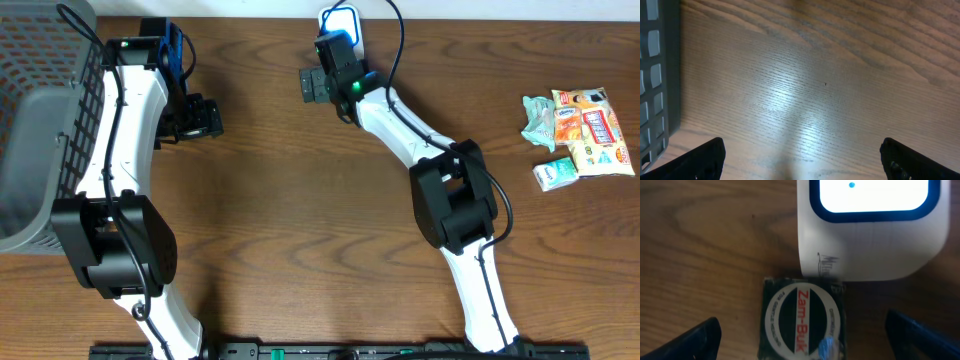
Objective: Scan the item barcode
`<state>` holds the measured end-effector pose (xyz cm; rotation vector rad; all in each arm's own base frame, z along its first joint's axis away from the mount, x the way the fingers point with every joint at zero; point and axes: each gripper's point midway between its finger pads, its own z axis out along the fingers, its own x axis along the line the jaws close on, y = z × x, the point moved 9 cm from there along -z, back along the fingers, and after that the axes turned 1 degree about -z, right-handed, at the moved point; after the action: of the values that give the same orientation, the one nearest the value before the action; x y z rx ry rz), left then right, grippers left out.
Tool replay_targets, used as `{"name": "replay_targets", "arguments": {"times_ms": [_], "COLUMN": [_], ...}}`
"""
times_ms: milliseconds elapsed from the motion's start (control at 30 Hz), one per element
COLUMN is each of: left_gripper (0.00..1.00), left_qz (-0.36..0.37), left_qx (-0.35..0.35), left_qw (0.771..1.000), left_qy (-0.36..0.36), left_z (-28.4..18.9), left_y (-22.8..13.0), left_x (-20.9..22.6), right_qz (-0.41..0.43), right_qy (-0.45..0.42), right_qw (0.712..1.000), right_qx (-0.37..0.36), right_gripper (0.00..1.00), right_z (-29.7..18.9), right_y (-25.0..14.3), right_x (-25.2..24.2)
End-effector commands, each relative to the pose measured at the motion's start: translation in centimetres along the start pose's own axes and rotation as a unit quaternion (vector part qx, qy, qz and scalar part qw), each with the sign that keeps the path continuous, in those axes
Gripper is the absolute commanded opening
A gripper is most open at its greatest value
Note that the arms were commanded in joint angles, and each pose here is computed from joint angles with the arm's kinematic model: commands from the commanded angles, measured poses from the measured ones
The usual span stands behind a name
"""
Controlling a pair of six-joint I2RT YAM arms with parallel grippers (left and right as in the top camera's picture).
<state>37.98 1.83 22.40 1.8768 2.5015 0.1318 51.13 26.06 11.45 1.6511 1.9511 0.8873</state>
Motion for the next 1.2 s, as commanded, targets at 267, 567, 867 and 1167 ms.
{"name": "replay_targets", "arguments": {"times_ms": [267,567,867,1167], "left_gripper": [0.98,0.98,0.98,0.98], "left_qz": [-0.006,-0.006,-0.006,-0.006], "left_qx": [0.009,0.009,0.009,0.009], "left_qw": [1.000,1.000,1.000,1.000], "left_qy": [0.007,0.007,0.007,0.007], "left_z": [0.5,0.5,0.5,0.5], "left_y": [-0.1,-0.1,-0.1,-0.1], "left_x": [0.1,0.1,0.1,0.1], "right_qz": [0.023,0.021,0.004,-0.027], "right_qy": [0.004,0.002,-0.008,-0.041], "right_qw": [1.000,1.000,0.999,0.988], "right_qx": [-0.016,-0.006,0.031,0.149], "right_gripper": [0.82,0.57,0.55,0.69], "right_z": [1.8,3.0,1.0,-7.7], "right_y": [-2.8,-4.1,-3.9,-3.0], "right_x": [0.3,0.2,0.1,-1.1]}}
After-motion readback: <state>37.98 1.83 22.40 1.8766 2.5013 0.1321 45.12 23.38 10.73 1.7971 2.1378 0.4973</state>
